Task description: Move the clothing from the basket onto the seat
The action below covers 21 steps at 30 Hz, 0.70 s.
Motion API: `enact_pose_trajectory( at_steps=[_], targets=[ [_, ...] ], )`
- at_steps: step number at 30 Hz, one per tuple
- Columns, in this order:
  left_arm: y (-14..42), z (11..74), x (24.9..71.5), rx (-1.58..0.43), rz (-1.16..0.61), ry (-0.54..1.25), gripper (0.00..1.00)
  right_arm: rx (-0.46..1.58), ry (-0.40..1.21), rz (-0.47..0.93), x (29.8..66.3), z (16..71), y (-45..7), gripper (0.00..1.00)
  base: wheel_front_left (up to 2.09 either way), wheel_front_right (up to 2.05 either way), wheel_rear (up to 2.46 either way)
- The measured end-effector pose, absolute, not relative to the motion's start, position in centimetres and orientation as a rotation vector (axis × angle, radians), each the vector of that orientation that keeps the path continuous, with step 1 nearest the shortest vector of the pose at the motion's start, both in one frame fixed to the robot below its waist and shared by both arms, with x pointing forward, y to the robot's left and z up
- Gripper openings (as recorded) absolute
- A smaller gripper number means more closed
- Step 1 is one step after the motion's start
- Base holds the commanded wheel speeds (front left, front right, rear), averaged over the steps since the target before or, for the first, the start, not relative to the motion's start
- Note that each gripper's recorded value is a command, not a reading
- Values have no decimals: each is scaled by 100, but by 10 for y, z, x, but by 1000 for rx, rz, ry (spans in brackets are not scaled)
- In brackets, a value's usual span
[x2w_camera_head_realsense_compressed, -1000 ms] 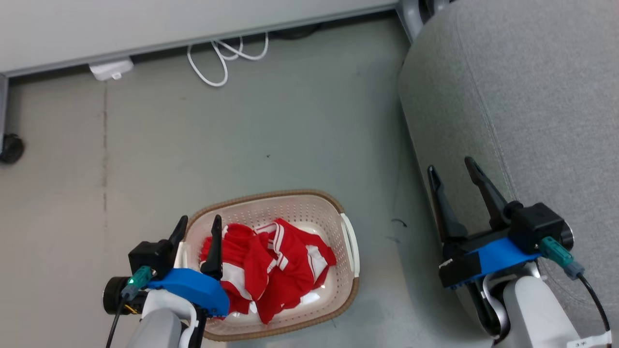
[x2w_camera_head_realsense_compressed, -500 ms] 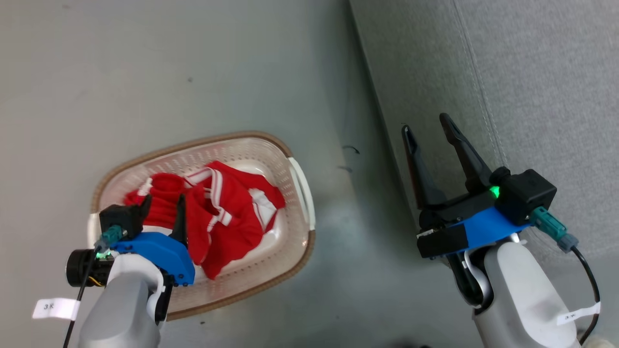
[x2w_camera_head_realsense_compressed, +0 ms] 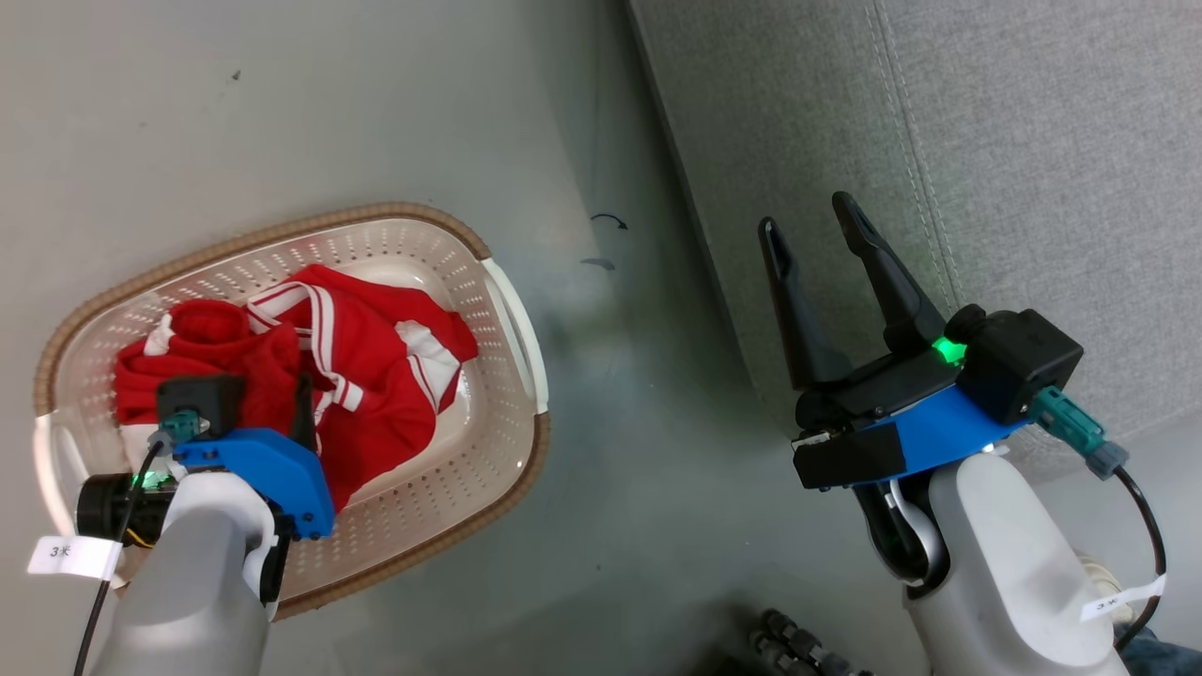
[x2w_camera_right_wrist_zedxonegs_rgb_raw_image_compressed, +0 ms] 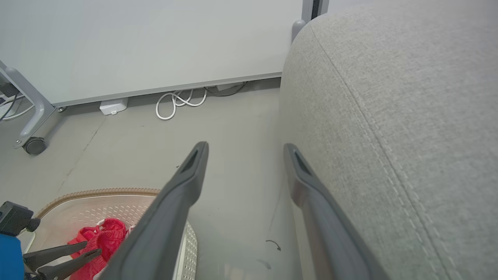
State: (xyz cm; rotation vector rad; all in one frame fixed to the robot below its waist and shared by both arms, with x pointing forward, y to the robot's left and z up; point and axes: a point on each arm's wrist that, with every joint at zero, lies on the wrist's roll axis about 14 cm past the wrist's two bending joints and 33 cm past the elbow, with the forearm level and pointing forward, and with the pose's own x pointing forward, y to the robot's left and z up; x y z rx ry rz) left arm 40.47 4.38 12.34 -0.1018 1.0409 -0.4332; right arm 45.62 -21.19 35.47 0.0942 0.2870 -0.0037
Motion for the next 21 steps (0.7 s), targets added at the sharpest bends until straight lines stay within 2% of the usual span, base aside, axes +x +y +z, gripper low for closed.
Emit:
enact_pose_trajectory(
  at_steps=[15,16,17,18,21],
  targets=[
    [41,101,392,-80,-412,1165,100,108,314,-14,451,346,-214,100,0,0,0],
    [41,101,391,-79,-412,1170,88,108,314,-14,451,347,-214,100,0,0,0],
    [41,101,391,-79,-412,1173,16,108,313,-14,451,347,-214,100,0,0,0],
    [41,100,390,-78,-413,1180,0,108,313,-15,451,347,-214,100,0,0,0],
    [41,100,388,-81,-413,1193,0,108,311,-14,451,347,-214,100,0,0,0]
  ],
)
